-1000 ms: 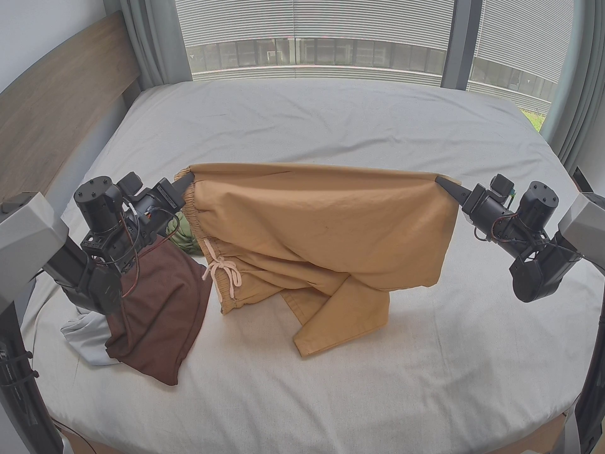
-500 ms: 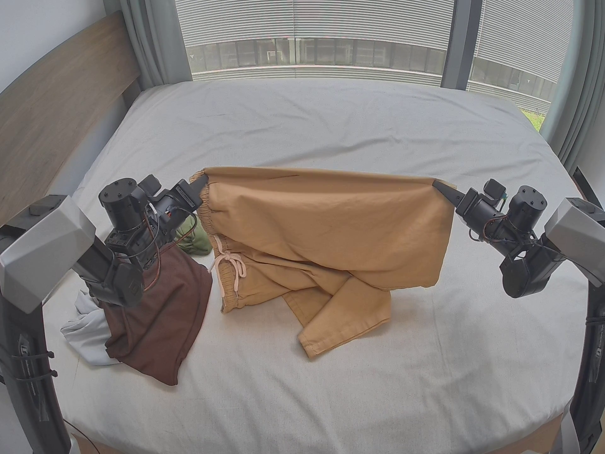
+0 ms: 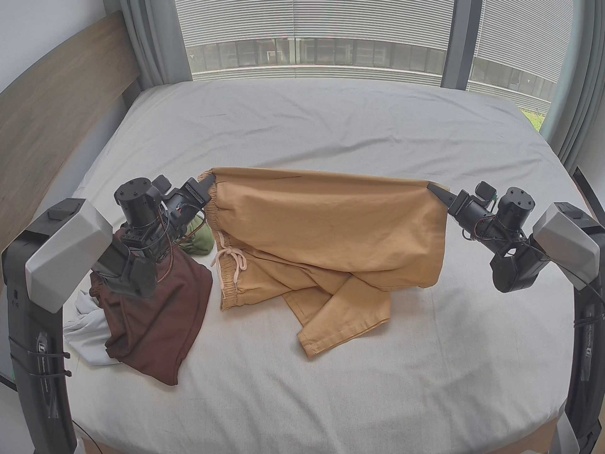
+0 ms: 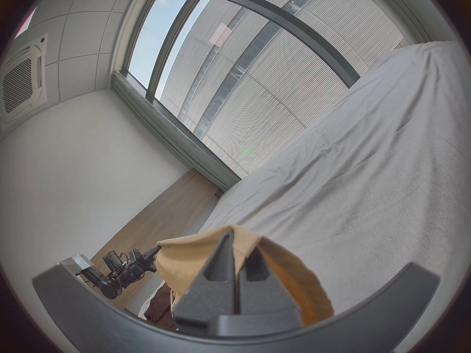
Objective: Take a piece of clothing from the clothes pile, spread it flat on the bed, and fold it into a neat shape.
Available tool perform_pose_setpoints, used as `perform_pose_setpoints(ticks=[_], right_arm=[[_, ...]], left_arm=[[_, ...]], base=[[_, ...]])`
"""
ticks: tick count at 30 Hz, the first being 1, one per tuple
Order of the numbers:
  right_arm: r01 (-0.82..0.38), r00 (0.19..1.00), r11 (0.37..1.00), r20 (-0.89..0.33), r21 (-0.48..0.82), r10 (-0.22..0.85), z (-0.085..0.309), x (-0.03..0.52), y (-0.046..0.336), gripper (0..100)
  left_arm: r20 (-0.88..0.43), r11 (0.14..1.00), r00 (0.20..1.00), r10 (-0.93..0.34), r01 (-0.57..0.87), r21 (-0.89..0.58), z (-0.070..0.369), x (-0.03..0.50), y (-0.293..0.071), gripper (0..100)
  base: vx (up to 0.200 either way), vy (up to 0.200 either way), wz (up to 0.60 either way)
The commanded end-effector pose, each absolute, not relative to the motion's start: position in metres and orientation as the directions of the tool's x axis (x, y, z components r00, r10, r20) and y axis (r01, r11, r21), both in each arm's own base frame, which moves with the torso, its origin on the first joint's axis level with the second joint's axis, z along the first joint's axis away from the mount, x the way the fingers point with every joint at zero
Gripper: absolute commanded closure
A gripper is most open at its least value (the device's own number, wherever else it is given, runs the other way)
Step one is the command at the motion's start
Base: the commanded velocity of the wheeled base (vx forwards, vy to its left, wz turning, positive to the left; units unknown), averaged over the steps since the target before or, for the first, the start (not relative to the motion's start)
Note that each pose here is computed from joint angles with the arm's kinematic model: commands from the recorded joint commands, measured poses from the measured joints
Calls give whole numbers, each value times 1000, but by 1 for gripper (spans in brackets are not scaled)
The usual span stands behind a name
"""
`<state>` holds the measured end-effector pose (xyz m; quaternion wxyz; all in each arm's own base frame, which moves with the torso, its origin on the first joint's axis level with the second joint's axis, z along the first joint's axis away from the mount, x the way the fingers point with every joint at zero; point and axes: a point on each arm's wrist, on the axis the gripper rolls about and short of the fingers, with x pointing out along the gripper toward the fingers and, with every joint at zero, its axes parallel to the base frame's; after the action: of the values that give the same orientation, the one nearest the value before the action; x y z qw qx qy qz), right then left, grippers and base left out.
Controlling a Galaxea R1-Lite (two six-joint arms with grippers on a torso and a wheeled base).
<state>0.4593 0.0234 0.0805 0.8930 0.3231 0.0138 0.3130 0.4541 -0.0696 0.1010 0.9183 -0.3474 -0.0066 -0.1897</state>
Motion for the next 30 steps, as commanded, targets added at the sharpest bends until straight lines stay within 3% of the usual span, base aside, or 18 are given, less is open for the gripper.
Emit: perform_pose_setpoints(ticks=[1,25,26,30], right_arm=[[-546,806,596,173,589,567,70,470,23,100],[-558,802,599,187,575,568,66,495,24,100],[-559,803,600,191,573,565,66,496,24,0],[-558,808,608,204,564,553,64,502,17,0]], left_arm=[[139,685,928,-346,351,-638,90,464,-72,100],[106,685,934,-342,325,-652,86,490,-73,100],[103,684,934,-342,323,-654,85,490,-73,0],[132,676,934,-333,334,-657,93,495,-72,0]], base=[[0,0,0],[0,0,0],[0,0,0],[0,0,0]])
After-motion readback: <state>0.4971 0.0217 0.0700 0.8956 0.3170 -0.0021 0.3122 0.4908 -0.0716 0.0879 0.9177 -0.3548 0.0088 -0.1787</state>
